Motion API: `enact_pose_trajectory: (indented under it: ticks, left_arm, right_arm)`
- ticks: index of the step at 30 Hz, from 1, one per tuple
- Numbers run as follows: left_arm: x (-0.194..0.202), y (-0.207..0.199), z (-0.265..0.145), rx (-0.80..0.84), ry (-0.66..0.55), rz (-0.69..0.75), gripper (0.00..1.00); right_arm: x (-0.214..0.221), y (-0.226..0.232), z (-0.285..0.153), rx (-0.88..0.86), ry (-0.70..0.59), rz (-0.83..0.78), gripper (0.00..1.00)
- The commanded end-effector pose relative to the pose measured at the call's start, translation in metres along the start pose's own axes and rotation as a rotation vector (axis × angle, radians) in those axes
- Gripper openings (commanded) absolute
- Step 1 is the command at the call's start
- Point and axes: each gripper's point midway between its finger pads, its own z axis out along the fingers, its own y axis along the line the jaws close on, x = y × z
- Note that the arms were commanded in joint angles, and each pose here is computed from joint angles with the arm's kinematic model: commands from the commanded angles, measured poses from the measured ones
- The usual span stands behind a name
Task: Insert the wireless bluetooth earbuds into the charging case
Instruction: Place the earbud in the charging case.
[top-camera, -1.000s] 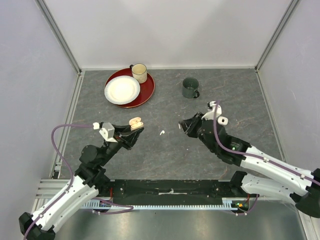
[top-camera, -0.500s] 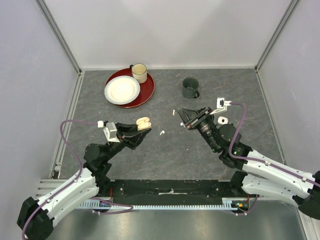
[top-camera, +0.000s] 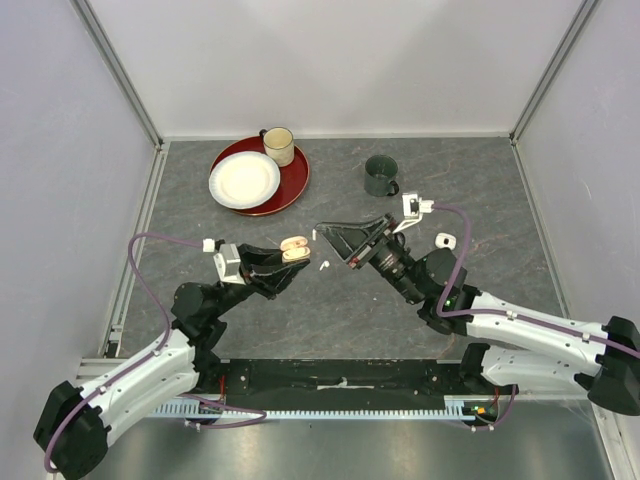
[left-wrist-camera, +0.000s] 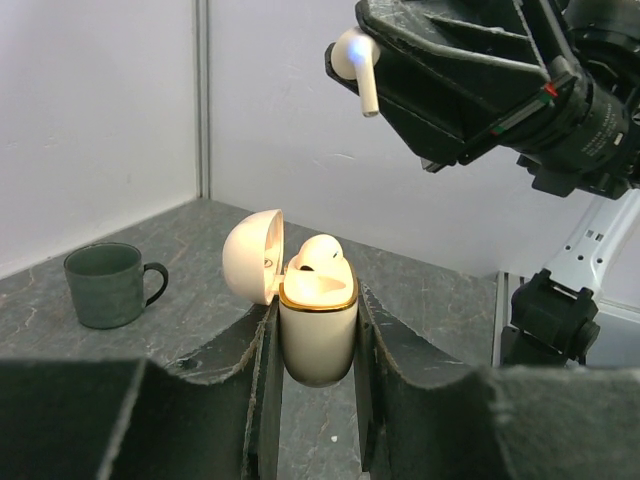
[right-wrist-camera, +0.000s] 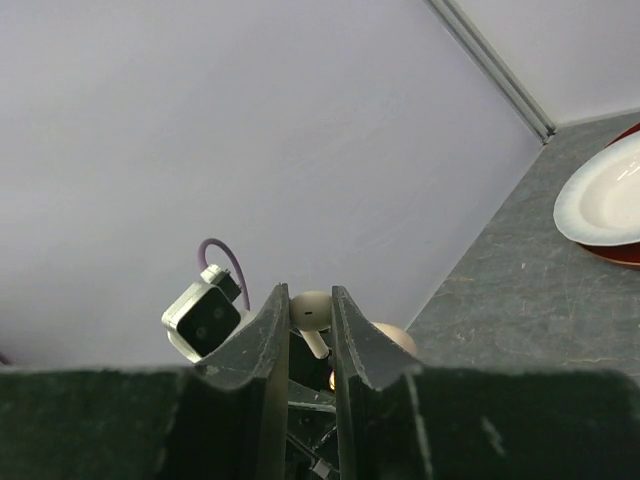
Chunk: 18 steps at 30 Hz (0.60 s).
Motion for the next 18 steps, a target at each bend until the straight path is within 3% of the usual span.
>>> enact_pose_trajectory:
  ticks: [1,18]
  left_arm:
    - [-0.03,-0.009,0.013,0.056,-0.076,0.078,0.02]
    - [-0.032,-0.011,0.016,0.06,-0.084,0.099,0.02]
  right_arm:
    - [-0.011,0.032,0.01,-0.084,-0.045,-0.033,0.0]
    - [0.038,0.026,0.02,-0.033,0.027,-0.115,0.0]
